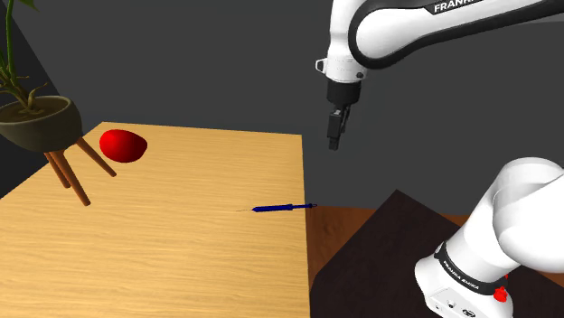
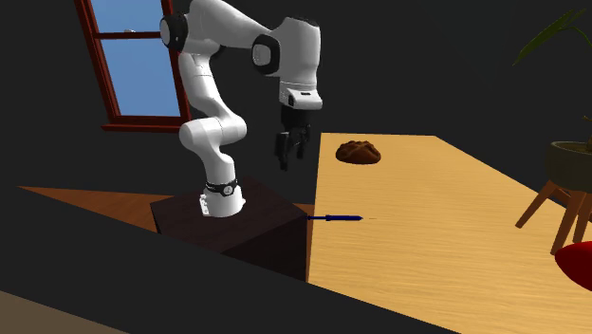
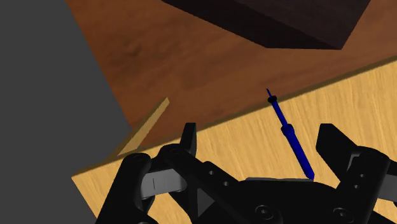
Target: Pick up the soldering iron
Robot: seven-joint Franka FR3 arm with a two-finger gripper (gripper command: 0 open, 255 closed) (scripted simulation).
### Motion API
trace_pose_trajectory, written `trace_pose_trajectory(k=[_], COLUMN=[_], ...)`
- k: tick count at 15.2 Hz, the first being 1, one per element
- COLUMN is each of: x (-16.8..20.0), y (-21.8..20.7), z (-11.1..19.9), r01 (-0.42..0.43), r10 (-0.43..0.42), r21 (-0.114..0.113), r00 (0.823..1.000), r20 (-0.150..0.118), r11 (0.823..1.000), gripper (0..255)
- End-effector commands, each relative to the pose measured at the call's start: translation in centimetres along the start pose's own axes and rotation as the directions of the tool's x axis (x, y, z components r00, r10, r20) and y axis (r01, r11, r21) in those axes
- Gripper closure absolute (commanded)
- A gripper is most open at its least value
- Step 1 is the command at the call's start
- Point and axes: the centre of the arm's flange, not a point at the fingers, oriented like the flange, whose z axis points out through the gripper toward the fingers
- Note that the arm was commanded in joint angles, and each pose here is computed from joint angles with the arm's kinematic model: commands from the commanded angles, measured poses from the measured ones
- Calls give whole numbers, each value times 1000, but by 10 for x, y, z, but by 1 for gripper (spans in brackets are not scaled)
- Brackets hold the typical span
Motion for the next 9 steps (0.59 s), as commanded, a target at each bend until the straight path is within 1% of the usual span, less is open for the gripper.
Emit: trace_pose_trajectory(k=[1,5,9], x=[17,49,80], y=[-8,-27,-50], z=[20,56,91], r01=[56,165,272], r10=[-56,-165,-272], r21=[6,18,30], r00=[998,986,962], r20=[-3,-7,-12], r11=[998,986,962], gripper=[0,0,0])
